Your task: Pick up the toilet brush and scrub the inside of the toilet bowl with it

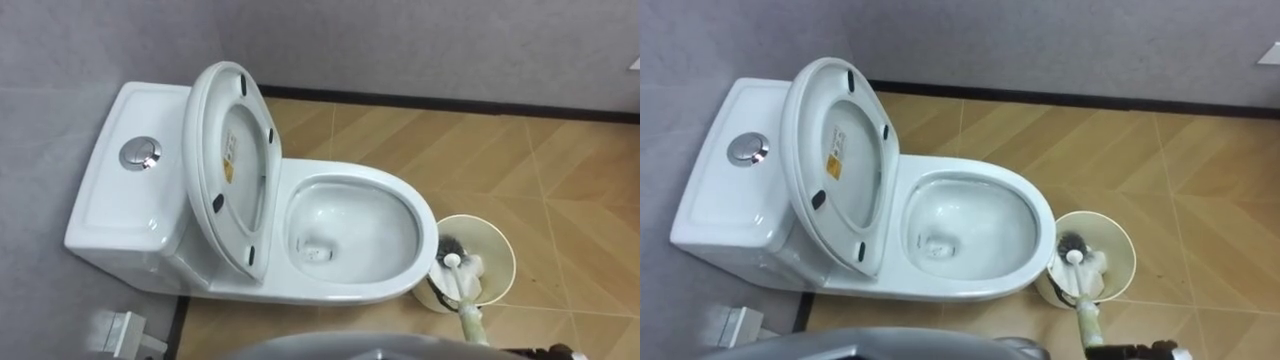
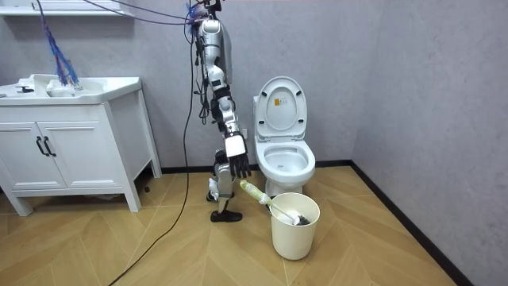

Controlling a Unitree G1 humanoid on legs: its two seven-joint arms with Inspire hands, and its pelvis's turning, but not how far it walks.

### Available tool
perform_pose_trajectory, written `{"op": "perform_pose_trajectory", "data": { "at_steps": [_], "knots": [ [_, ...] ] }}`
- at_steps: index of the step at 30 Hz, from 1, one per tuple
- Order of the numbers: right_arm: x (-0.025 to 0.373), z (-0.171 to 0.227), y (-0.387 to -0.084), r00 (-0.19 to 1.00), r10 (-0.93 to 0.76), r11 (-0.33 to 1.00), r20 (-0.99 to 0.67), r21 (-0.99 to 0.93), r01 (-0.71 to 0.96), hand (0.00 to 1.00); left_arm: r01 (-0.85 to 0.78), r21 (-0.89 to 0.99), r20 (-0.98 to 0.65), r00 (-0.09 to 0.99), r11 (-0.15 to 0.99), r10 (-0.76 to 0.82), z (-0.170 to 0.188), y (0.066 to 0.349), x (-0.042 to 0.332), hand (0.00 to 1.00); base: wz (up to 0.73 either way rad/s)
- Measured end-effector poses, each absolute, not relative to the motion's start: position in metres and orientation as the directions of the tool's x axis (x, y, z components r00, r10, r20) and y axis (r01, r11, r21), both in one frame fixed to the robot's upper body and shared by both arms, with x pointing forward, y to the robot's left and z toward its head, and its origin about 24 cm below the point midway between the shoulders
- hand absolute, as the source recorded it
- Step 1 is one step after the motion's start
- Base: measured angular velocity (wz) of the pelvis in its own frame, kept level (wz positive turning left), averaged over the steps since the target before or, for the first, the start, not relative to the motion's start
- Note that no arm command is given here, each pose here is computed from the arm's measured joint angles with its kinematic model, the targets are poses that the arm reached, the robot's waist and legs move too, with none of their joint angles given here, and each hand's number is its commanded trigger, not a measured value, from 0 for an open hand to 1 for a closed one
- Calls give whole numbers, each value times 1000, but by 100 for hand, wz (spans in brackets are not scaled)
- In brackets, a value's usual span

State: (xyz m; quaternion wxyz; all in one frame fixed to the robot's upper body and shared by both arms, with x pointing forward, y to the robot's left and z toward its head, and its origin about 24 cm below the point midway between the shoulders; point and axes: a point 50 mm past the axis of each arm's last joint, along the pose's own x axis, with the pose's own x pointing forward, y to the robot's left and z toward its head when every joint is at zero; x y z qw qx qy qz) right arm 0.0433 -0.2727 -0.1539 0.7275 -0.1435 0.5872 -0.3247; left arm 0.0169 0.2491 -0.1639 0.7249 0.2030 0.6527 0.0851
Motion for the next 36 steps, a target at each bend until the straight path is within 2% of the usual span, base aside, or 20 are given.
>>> {"op": "perform_pose_trajectory", "data": {
  "at_steps": [10, 19, 22, 30, 36],
  "knots": [
    [66, -150, -271, 189, -661, 737, -726, -582, 343, 0, 118, 429, -887, 243, 895, 393, -161, 248, 37, 0, -1],
    [107, -142, -264, 297, -674, 734, -677, -568, 373, 0, 15, 377, -843, 419, 926, 337, -154, 236, 91, 0, 10],
    [123, -140, -261, 319, -665, 743, -675, -555, 374, 0, -9, 354, -838, 442, 935, 322, -154, 231, 104, 0, 6],
    [158, -130, -260, 291, -666, 712, -687, -469, 522, 0, 9, 339, -800, 529, 941, 283, -145, 217, 148, 0, 12],
    [200, -108, -267, 369, -672, 711, -643, -418, 566, 0, 4, 343, -702, 666, 939, 254, -120, 199, 207, 0, 14]
  ]
}}
